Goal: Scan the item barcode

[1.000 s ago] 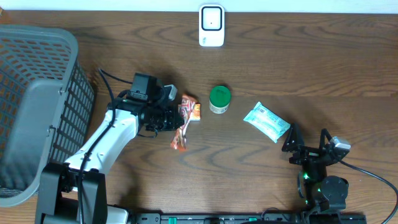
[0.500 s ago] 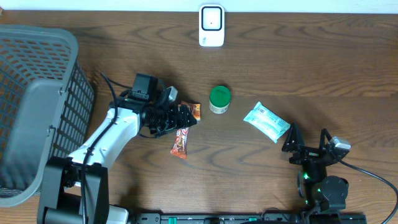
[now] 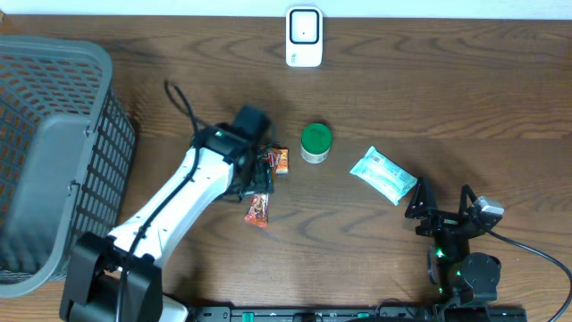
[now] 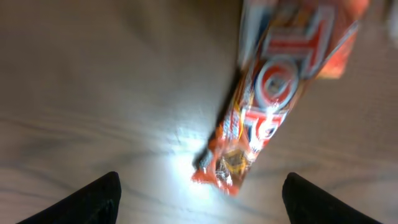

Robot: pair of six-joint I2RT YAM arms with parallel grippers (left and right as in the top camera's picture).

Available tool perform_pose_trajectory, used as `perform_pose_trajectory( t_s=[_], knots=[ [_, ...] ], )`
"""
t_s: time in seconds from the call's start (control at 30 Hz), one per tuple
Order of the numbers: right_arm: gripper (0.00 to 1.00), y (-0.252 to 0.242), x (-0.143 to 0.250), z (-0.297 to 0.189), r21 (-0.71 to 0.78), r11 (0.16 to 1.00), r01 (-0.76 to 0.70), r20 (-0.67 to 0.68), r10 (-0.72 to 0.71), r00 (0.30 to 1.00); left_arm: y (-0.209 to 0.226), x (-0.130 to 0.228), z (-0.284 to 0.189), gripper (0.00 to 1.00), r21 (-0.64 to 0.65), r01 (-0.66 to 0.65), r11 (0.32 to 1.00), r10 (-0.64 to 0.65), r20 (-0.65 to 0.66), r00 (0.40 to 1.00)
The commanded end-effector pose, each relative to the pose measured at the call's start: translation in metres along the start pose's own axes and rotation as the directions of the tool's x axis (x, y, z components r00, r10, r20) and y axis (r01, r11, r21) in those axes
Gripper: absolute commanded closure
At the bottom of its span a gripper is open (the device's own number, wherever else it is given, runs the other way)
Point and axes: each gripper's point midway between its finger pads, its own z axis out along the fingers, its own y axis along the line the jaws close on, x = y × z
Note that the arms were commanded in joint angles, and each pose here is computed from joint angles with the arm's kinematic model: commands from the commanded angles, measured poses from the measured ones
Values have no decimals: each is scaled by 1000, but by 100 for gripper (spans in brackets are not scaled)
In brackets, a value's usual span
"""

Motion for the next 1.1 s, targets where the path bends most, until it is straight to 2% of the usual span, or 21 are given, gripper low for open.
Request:
perform_pose_trajectory(
  t_s=[0.0, 0.1, 0.3, 0.43, 0.77, 0.97, 1.07],
  knots=[
    [1, -1, 0, 0, 7, 1000, -1, 1, 1, 1000, 13, -24, -14, 17, -187, -16, 982, 48, 171, 984],
    [1, -1, 0, 0, 7, 1000, -1, 1, 1, 1000, 14, -23, -6, 16, -252, -32, 967, 77, 173, 982],
    [1, -1, 0, 0, 7, 1000, -1, 1, 1, 1000, 15, -18, 31, 16, -334, -70, 940, 106, 89, 990],
    [1, -1, 0, 0, 7, 1000, -1, 1, 1, 1000, 14, -16, 40, 16, -414, -121, 902, 171, 87, 981],
    [1, -1, 0, 0, 7, 1000, -1, 1, 1, 1000, -7, -15, 25, 16, -408, -106, 907, 177, 140, 974],
    [1, -1, 1, 0, 7, 1000, -1, 1, 1, 1000, -6, -26, -7, 16, -426, -35, 904, 126, 186, 974],
    [1, -1, 1, 0, 7, 1000, -1, 1, 1, 1000, -16, -30, -15, 16, -385, -27, 922, 112, 198, 974]
  ],
)
